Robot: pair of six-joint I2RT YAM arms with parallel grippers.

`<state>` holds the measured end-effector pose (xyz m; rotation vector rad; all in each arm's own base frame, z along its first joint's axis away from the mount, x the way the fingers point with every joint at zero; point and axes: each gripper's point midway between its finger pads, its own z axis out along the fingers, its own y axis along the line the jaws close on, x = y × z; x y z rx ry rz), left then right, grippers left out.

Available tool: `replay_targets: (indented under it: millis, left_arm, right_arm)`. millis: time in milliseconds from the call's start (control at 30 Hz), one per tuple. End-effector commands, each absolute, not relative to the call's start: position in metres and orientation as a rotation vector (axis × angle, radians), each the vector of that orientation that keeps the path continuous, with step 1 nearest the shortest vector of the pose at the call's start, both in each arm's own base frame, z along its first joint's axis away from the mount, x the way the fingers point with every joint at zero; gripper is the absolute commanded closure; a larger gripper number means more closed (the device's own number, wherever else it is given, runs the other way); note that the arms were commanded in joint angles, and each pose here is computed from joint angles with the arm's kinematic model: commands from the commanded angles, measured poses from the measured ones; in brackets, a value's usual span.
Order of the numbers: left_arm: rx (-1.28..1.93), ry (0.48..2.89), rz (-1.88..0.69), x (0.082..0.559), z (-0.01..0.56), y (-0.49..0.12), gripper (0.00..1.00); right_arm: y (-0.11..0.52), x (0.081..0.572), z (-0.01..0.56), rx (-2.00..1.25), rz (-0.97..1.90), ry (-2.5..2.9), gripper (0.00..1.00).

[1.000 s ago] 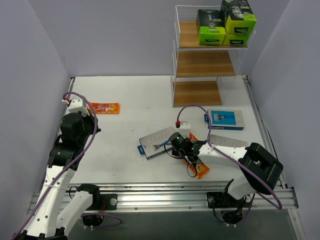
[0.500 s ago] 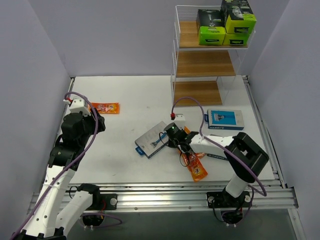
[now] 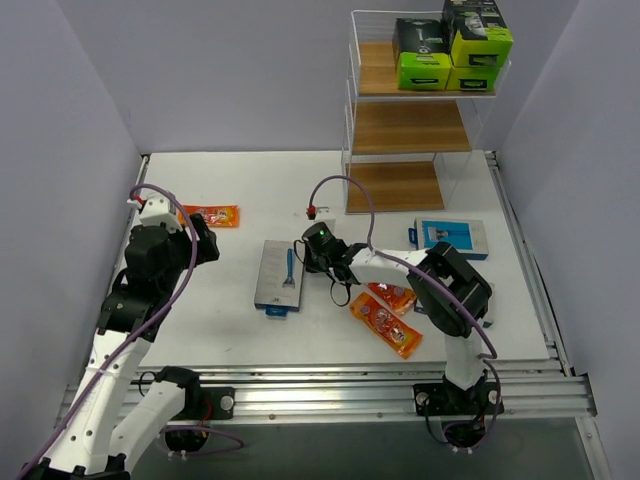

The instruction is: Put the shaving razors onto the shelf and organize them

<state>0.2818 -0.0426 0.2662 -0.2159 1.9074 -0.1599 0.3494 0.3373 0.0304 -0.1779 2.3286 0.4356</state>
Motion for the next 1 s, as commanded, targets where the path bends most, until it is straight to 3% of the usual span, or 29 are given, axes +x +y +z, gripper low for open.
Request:
replay_targets:
  millis: [0, 500, 667, 767, 933, 967]
  left_arm:
    - [-0.235, 1.860, -0.166, 0.285, 0.282, -0.042, 0.06]
    - [-0.236, 1.870, -0.162, 0.287, 0.277, -0.042, 0.06]
    - [-0.229, 1.869, -0.168, 0.287, 0.277, -0.043, 0.06]
    - [-0.230, 1.869, -0.164, 0.287, 0.277, -0.042, 0.06]
    - [-0.217, 1.854, -0.168, 0.286, 0.280, -0.042, 0.05]
    - [-0.214, 1.851, -0.172, 0.285, 0.281, -0.042, 0.00]
  right_arm:
    - [0.364, 0.361, 0.047, -0.235, 0.554, 2.265, 0.94]
    - [0.419, 0.363, 0.068, -0.382, 0.768, 2.198, 0.93]
    - [0.406, 0.364, 0.096, -0.331, 0.782, 2.170, 0.84]
    - [0.386, 0.363, 0.120, -0.235, 0.735, 2.147, 0.72]
    - [0.346, 0.342, 0.121, -0.041, 0.687, 2.161, 0.69]
    - [0.340, 0.329, 0.119, -0.002, 0.718, 2.165, 0.68]
